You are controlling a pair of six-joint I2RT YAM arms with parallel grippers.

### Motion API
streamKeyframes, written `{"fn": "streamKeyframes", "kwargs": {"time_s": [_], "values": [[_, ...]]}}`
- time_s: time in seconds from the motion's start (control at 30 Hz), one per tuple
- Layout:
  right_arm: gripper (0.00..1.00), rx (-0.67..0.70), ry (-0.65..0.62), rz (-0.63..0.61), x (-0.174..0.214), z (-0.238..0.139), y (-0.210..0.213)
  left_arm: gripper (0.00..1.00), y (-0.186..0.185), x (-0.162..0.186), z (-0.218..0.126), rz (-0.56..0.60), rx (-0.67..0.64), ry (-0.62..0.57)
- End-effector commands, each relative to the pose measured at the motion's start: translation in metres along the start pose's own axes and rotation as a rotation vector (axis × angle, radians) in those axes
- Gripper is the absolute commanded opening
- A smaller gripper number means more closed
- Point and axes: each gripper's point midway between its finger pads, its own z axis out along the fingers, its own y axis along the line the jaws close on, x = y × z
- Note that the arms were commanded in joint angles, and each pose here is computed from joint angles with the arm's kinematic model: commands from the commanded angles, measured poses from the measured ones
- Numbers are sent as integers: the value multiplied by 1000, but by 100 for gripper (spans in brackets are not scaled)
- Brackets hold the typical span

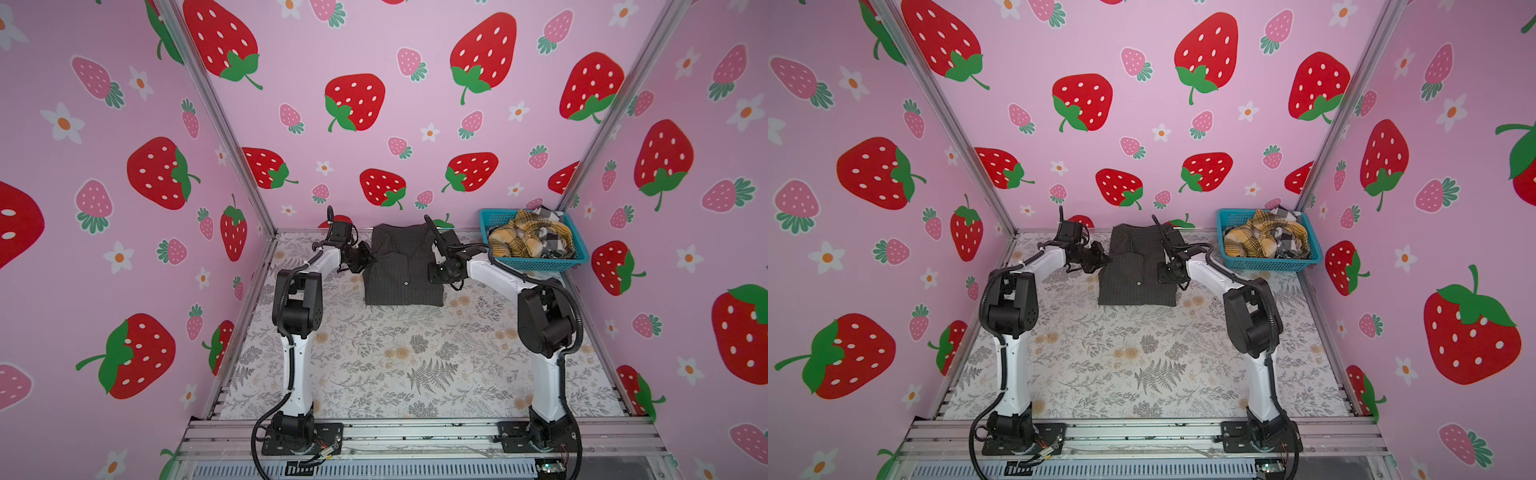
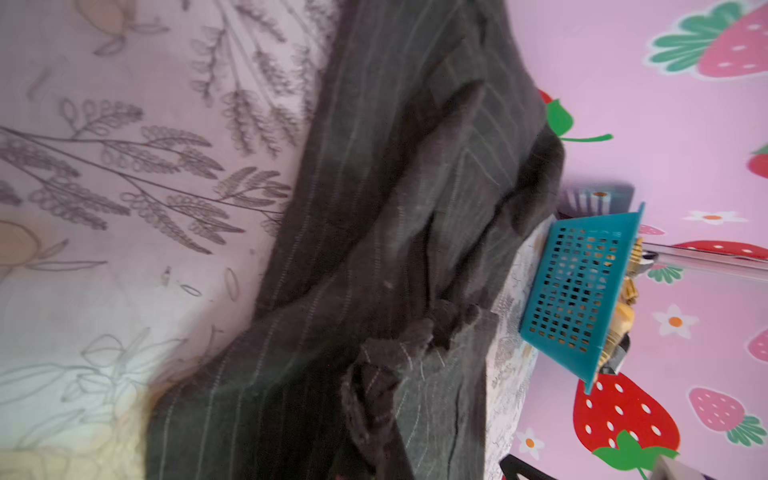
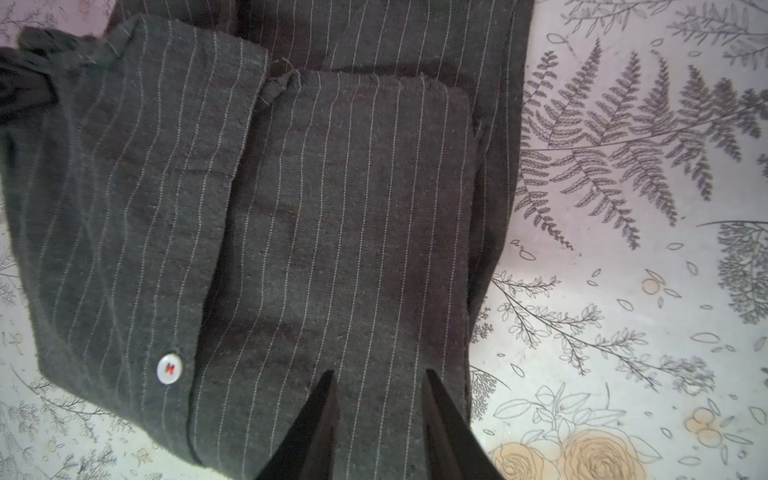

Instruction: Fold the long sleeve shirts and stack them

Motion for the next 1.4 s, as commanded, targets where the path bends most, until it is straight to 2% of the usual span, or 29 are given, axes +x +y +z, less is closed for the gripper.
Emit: {"fn": "streamKeyframes", "kwargs": {"time_s": [0.0,0.03,0.13,0.2,0.3,0.37,0.4,0.5,0.6,0.67,0.8,0.87,0.9,1.07,1.23,1.37], "values": [[39,-10,20,-5,3,5,5,0,14,1,16,-11,-39,30],[40,-16,21,-6,3,5,6,1,13,3,21,-14,-31,57],[43,-37,34,-11,7,8,11,28,9,4,19,-6,-25,68],[43,-45,59,-6,14,17,11,34,0,-1,5,14,-28,37],[41,-65,84,2,22,32,12,41,-17,-13,-35,49,-63,-50],[39,-68,86,3,23,41,12,48,-26,-10,-64,71,-110,-96],[38,-66,100,8,27,47,10,49,-29,-3,-74,73,-125,-106],[35,-57,149,4,36,64,8,41,-39,38,-77,82,-110,-64],[35,-64,142,10,34,60,11,29,-53,93,-50,107,-59,70],[40,-90,91,18,22,45,18,22,-57,120,-25,108,-24,144],[48,-89,39,18,7,23,25,12,-59,130,14,91,26,207],[48,-79,51,17,10,28,23,7,-47,126,31,78,-9,231],[49,-86,73,2,17,35,24,1,-40,125,37,70,-22,242],[47,-58,198,-17,63,62,17,0,8,139,46,2,-137,272],[47,-90,235,-21,109,39,29,0,44,184,36,-49,-174,325],[46,-77,266,-26,149,9,32,0,59,240,14,-93,-139,382]]}}
